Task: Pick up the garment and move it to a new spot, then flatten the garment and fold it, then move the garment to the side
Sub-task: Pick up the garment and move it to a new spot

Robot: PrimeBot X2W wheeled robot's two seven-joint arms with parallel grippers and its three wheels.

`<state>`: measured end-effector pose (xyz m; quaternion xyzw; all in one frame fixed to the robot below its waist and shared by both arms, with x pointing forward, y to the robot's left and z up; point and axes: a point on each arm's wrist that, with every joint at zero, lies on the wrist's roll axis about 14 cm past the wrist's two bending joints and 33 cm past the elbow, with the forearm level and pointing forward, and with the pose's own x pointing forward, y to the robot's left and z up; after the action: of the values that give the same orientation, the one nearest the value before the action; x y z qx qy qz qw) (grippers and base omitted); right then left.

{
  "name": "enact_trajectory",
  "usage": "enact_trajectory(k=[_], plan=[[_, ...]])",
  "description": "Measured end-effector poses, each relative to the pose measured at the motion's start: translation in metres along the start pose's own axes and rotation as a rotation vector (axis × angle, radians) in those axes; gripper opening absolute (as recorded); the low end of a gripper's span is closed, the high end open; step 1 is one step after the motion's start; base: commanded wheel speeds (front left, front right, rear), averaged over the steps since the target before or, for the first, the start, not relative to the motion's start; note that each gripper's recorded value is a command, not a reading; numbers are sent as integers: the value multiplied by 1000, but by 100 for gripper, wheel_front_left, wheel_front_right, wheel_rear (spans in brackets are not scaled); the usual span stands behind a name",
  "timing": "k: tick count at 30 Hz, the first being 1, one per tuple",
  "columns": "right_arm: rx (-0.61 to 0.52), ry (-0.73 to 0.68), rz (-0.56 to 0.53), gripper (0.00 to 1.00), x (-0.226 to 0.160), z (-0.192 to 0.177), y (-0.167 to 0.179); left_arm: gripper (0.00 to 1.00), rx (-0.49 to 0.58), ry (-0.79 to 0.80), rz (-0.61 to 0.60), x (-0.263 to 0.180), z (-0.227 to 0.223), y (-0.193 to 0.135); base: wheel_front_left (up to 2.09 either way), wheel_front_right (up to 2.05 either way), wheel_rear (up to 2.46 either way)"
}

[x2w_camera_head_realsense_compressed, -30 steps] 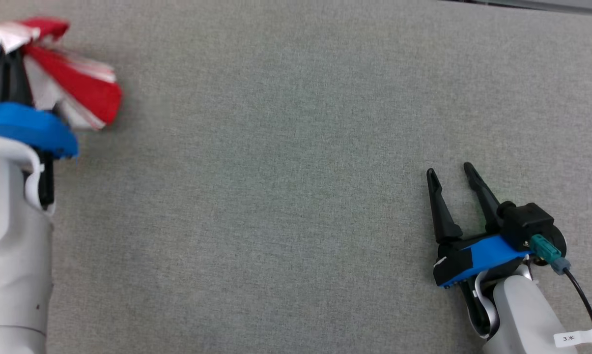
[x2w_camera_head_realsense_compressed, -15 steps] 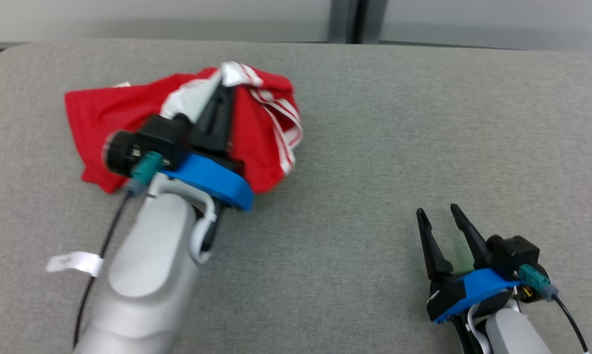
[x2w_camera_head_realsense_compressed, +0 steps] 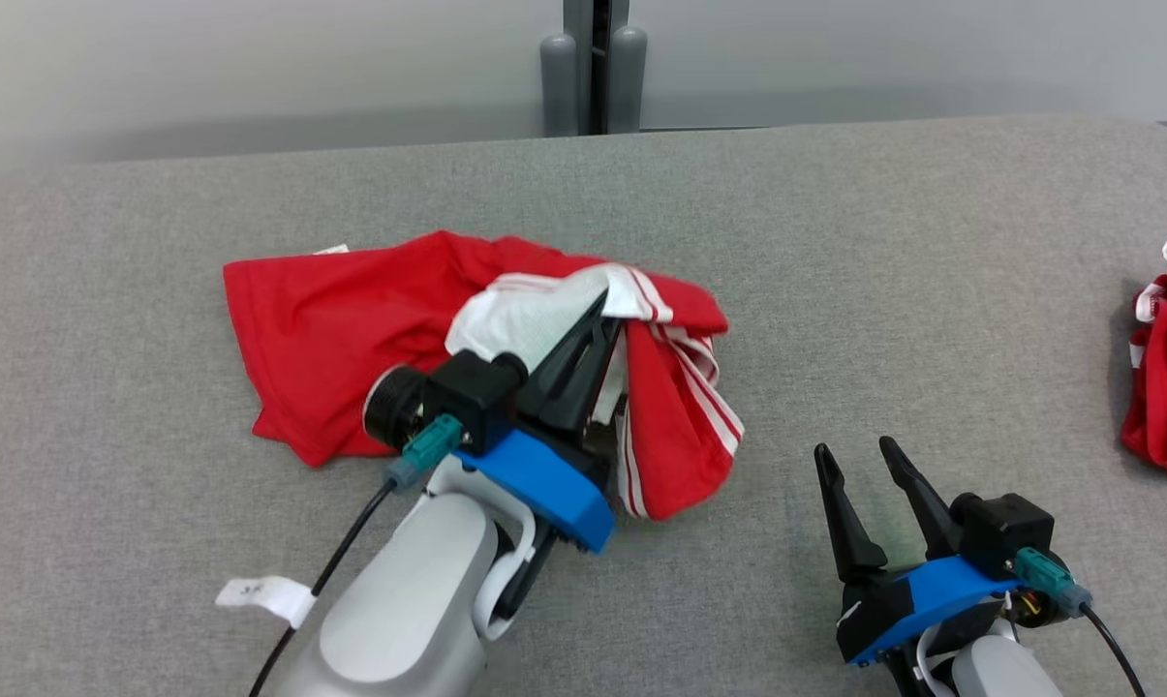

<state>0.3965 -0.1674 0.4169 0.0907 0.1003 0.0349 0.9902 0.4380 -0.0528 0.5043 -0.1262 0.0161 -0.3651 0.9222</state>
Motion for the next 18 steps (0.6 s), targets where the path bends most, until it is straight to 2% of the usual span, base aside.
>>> enact_trajectory(k=[1, 8, 18], plan=[[-1, -4, 1, 100, -1, 2, 0, 100, -9, 7, 2, -3, -3, -2, 0, 0, 0], [8, -32, 9, 100, -8, 10, 5, 100, -1, 27, 137, -32, -12, 21, 0, 0, 0], [19, -47, 18, 100, -25, 13, 10, 100, 22, 50, 419, -111, -24, 77, 0, 0, 0]])
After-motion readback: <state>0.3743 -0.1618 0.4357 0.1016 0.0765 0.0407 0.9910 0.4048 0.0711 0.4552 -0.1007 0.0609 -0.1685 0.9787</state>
